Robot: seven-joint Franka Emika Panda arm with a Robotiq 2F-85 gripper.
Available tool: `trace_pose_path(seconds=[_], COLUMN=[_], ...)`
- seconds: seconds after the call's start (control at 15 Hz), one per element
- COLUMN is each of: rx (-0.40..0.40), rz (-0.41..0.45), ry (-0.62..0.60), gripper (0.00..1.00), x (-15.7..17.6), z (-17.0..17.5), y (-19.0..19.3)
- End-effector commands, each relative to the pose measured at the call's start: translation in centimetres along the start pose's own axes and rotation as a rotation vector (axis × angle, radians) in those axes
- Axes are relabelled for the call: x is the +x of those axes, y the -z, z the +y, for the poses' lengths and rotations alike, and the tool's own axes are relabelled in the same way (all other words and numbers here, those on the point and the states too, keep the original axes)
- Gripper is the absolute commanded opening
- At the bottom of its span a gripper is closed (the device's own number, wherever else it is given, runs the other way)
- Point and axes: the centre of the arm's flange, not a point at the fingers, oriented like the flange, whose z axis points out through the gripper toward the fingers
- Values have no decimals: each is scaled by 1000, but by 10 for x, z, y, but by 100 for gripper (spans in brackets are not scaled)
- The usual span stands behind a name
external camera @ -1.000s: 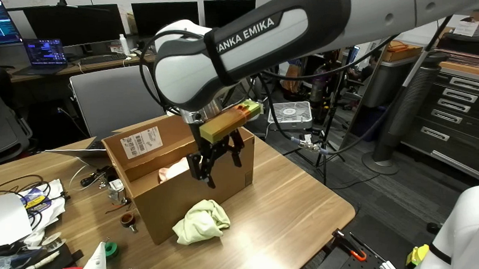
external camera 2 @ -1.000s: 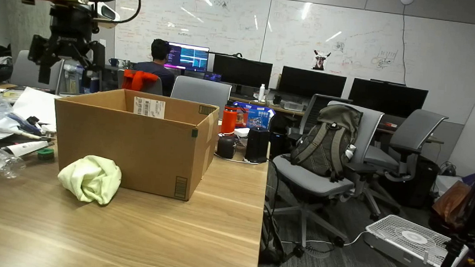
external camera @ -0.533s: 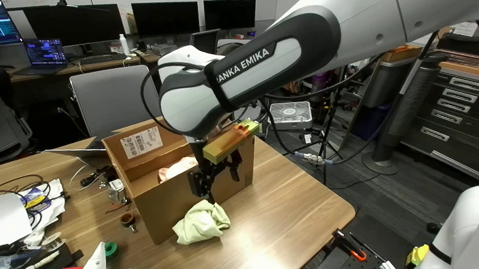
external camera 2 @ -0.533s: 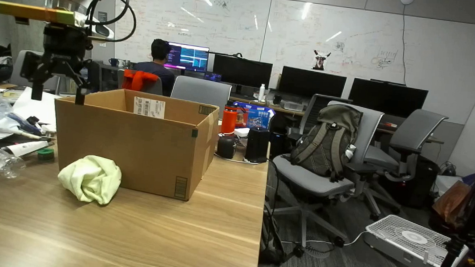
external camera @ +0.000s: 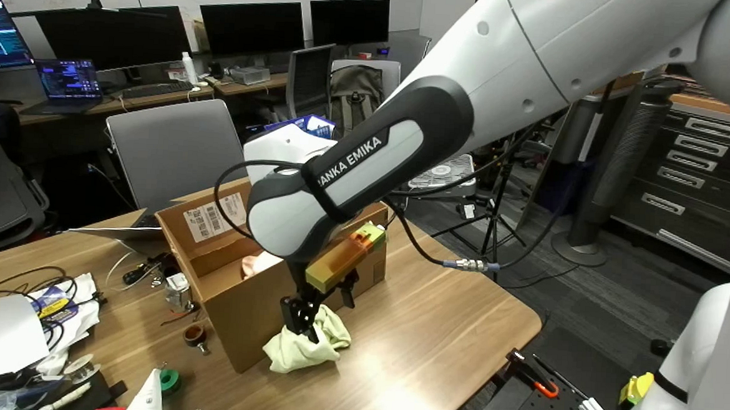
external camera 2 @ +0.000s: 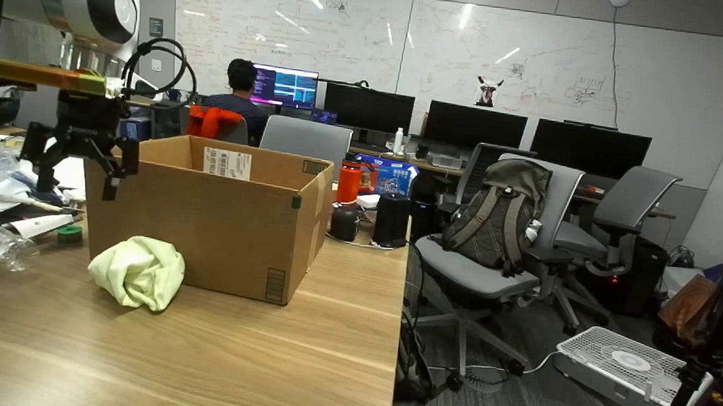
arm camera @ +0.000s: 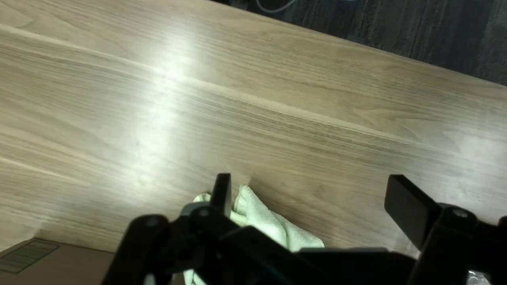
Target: Put the yellow towel, the pink and peach shirt in the box and the green towel respectively
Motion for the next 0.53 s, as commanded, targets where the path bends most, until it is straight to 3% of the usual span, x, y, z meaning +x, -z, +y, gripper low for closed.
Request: trace_pose_path(seconds=[0.0,0.47], rx=[37,54], rz=[32,93], ry=[14,12], gripper=[100,100], x=[10,25], z=[-9,-7], y=[-23,-49])
